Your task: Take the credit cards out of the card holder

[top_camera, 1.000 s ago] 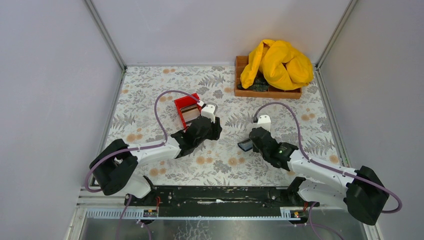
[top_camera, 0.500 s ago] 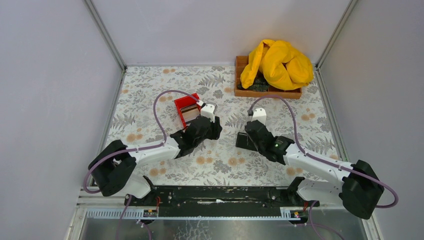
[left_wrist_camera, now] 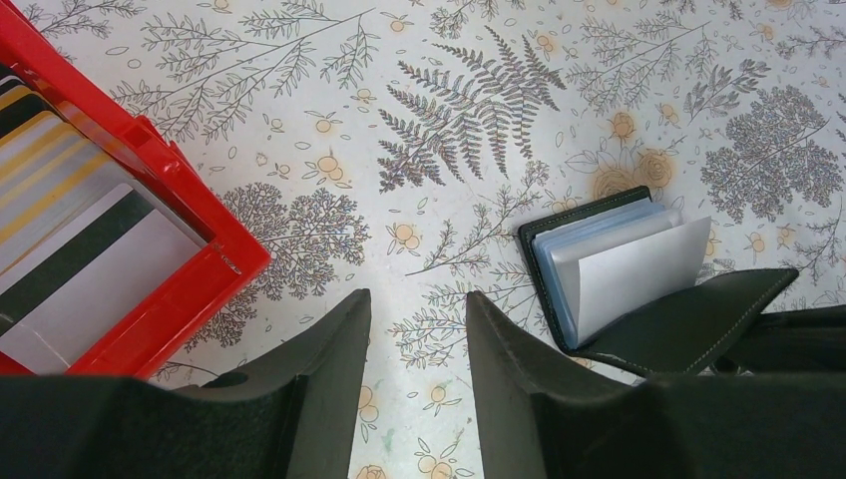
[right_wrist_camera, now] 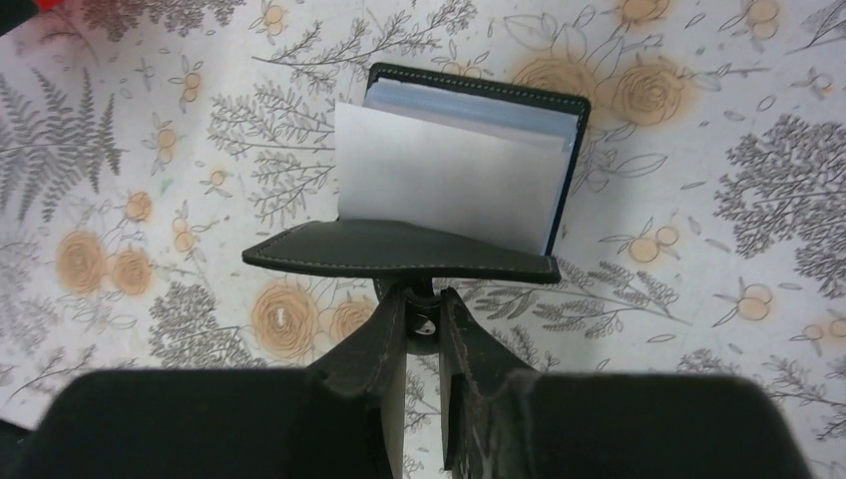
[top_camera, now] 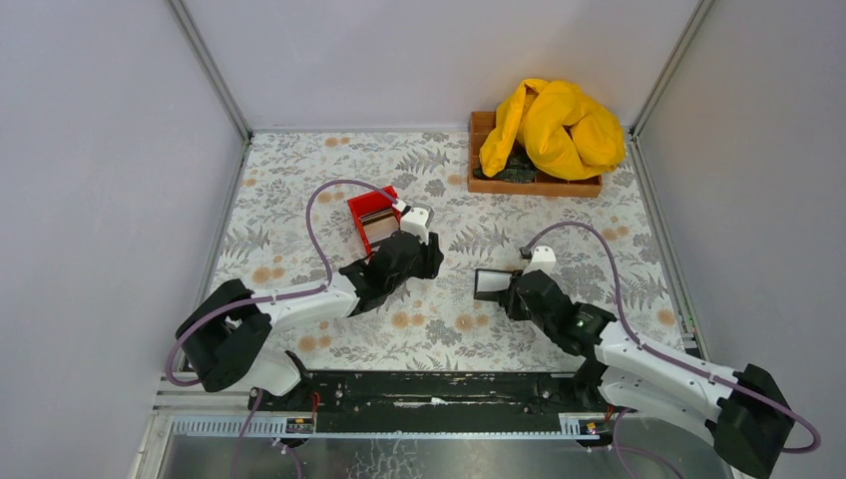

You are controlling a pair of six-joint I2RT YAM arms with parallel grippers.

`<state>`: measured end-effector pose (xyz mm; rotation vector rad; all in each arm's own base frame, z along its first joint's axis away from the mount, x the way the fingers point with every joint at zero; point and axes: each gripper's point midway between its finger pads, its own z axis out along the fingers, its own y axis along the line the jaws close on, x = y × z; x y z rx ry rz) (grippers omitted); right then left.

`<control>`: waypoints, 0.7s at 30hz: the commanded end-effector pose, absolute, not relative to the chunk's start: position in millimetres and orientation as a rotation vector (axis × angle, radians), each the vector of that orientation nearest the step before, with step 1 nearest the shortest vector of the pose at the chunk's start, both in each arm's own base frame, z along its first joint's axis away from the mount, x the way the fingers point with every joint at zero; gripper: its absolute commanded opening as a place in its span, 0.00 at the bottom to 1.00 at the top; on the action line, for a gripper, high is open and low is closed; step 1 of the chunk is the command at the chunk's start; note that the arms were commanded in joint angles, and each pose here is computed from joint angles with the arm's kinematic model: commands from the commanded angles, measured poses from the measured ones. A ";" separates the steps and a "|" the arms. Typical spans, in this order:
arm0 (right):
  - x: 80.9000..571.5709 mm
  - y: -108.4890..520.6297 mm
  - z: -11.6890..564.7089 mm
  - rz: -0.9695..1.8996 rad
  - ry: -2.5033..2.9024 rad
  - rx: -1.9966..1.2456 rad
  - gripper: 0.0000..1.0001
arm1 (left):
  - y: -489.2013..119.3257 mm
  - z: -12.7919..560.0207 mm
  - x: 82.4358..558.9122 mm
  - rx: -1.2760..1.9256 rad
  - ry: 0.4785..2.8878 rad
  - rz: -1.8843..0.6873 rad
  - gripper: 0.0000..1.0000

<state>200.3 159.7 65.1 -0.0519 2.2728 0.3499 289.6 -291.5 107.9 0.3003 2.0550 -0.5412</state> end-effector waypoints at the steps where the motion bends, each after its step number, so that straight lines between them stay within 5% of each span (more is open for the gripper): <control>1: 188.7 168.7 70.0 0.468 2.283 -0.006 0.00 | -304.4 125.4 295.7 0.303 1.992 -0.585 0.48; 17: 146.9 183.3 57.0 0.615 2.372 -0.037 0.00 | -303.3 127.7 295.5 0.296 1.986 -0.585 0.48; 21: 135.7 181.3 45.1 0.611 2.424 -0.055 0.06 | -301.3 129.6 296.0 0.290 1.980 -0.578 0.48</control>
